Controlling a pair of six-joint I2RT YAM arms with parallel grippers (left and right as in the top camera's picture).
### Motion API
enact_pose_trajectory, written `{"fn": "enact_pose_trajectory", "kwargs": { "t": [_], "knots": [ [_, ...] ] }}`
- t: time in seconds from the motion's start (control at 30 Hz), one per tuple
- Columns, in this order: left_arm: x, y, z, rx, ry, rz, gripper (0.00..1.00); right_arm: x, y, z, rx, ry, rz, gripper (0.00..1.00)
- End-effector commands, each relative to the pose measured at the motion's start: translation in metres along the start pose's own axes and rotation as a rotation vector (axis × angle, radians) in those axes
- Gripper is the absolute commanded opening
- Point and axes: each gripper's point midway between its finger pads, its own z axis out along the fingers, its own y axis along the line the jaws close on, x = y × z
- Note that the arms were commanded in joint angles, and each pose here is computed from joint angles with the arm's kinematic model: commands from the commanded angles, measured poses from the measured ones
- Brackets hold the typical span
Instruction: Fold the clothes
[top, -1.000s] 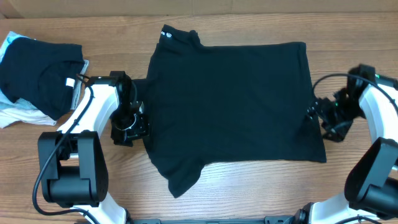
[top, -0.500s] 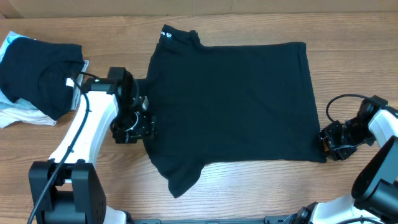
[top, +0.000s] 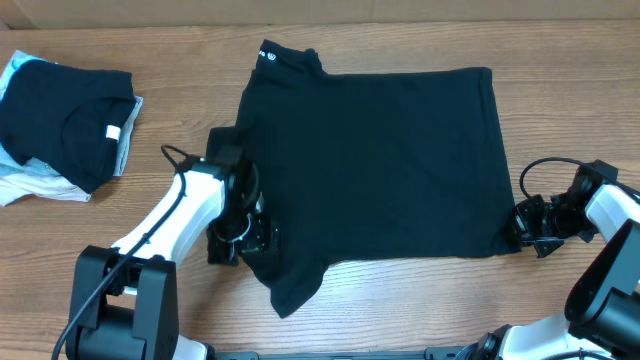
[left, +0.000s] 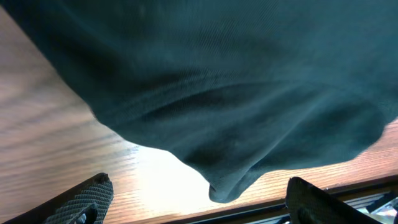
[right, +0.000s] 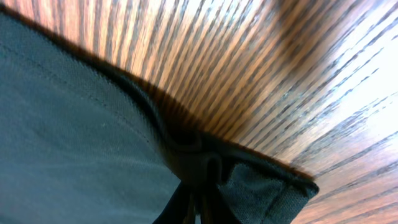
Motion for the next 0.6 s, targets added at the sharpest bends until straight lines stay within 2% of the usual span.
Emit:
{"fn": "enact_pose_trajectory", "kwargs": {
  "t": [0.0,0.13,0.27,0.4,0.57],
  "knots": [
    [0.014,-0.007,0.012,0.062,0.046,-0.076,0.91,0.007,0.001,0.001,-0.018,0.027,0.003,0.04],
    [0.024,-0.004,0.022,0.066,0.081,-0.131,0.91,0.012,0.017,-0.001,-0.108,0.058,-0.083,0.04],
    [0.03,-0.018,0.03,0.159,0.107,-0.123,0.9,0.015,0.021,-0.002,-0.133,0.068,-0.108,0.04],
    [0.041,-0.022,0.037,0.148,0.136,-0.093,0.87,0.015,0.021,-0.002,-0.132,0.07,-0.106,0.04],
    [0.049,-0.032,0.044,0.12,0.149,-0.051,0.77,0.015,0.021,-0.002,-0.133,0.07,-0.106,0.04]
  ]
}}
